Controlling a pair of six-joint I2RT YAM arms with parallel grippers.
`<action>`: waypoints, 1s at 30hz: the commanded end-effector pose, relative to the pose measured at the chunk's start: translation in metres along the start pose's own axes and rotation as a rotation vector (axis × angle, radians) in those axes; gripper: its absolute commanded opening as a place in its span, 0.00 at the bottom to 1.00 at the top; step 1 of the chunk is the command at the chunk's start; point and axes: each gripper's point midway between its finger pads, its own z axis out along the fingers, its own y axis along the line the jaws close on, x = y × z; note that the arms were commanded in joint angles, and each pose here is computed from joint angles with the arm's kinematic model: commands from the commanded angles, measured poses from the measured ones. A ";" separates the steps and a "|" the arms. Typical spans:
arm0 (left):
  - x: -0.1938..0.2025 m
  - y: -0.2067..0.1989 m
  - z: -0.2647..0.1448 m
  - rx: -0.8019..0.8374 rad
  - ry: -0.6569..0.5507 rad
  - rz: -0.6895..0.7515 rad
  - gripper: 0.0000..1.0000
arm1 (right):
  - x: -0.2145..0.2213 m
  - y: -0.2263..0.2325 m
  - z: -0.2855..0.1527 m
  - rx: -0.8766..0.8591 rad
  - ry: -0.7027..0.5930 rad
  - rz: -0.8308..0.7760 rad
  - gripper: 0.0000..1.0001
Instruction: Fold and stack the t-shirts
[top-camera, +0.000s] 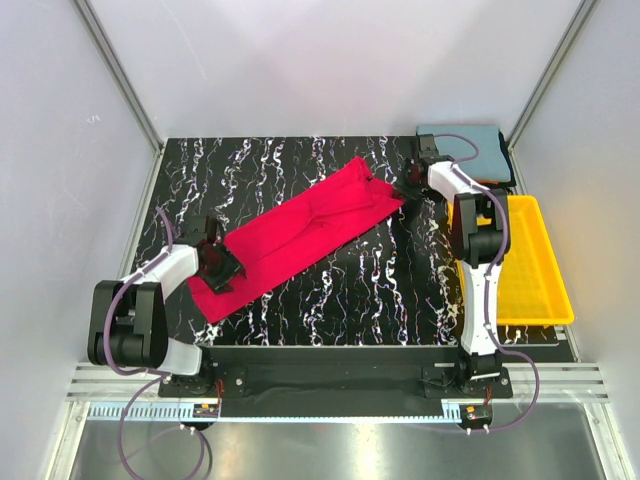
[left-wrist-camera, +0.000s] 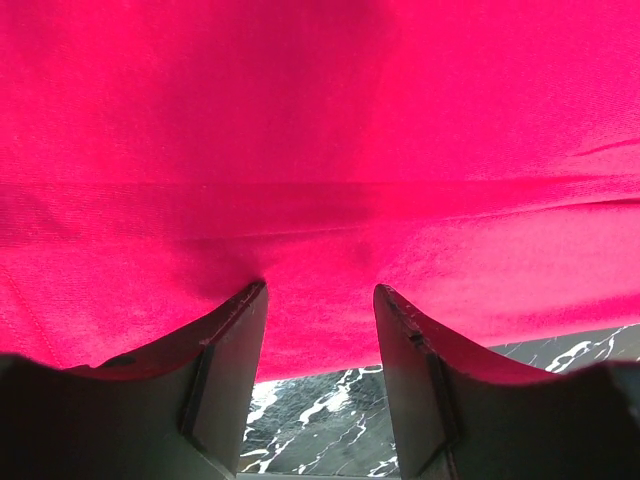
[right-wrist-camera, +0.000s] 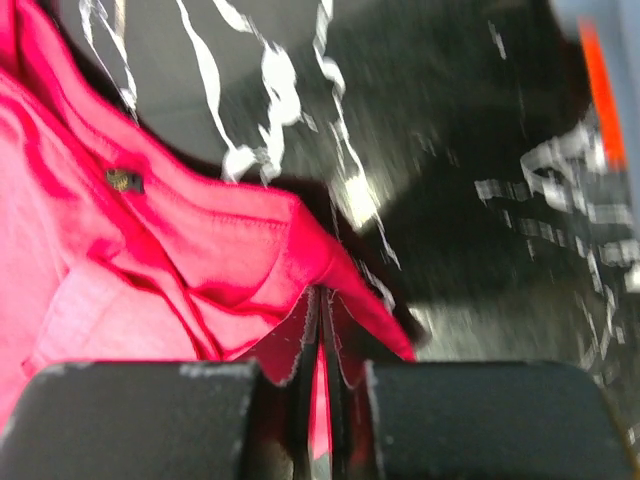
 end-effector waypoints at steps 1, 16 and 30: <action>0.006 0.036 0.016 -0.148 -0.004 -0.019 0.55 | -0.009 -0.013 0.019 0.066 -0.008 -0.038 0.08; -0.056 -0.090 -0.069 0.292 -0.127 0.231 0.60 | -0.088 0.031 0.045 -0.036 -0.130 -0.097 0.08; -0.103 -0.097 -0.095 0.333 -0.244 0.290 0.60 | -0.116 0.063 -0.099 -0.051 -0.249 0.048 0.52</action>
